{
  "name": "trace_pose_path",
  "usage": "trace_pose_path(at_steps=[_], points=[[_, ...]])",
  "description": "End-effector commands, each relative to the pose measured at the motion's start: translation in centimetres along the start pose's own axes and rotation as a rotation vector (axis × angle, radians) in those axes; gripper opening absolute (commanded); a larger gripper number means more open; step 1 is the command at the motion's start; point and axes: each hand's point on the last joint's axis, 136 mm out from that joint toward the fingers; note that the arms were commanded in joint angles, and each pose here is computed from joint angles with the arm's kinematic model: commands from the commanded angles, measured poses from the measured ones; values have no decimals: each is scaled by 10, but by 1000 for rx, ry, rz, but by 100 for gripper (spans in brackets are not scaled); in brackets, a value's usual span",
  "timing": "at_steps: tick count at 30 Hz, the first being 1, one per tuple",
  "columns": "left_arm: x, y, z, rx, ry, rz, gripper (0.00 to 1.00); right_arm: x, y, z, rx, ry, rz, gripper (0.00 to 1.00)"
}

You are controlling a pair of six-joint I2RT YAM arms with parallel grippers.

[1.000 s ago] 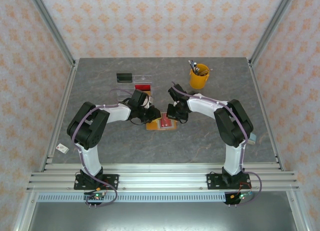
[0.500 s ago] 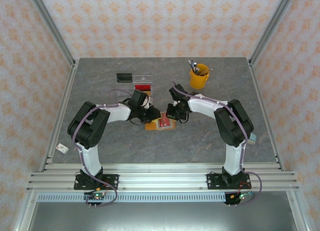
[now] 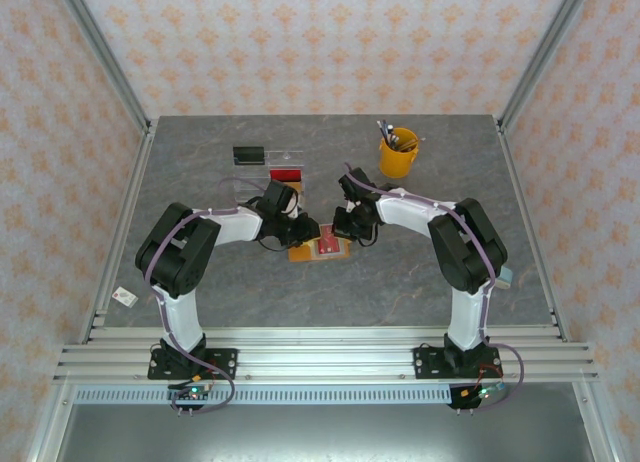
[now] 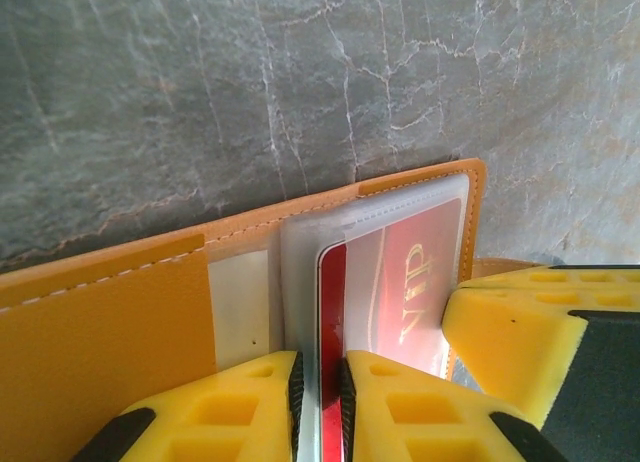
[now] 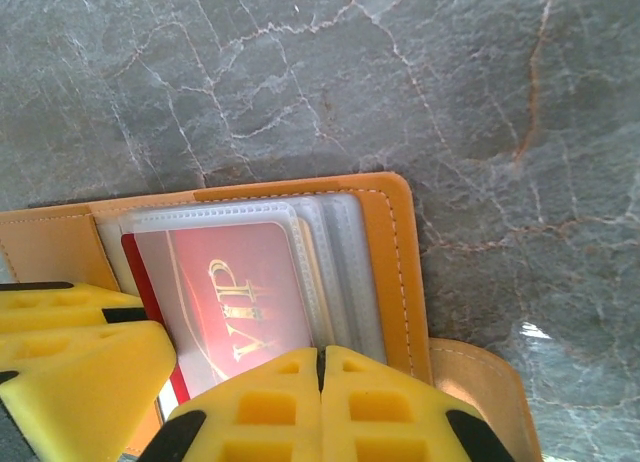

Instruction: Take the credit cards out of the card holder

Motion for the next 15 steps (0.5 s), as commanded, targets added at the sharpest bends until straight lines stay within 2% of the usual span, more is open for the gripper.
trace_pose_path(at_steps=[1,10,15], points=[[-7,12,-2,60,29,-7,21,-20,-28,-22,-95,70,-14,4],[-6,-7,-16,-88,60,10,20,-31,-9,-26,19,140,13,4],[-5,-11,-15,-107,59,-2,20,-32,-7,-28,28,152,14,4]])
Point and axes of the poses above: each hand's point on the last joint's axis, 136 mm out from that joint toward the fingers, its own z axis back along the fingers, its own y axis along the line the jaws close on, x = y × z, and after that the axes turned 5 degrees about -z, right-handed
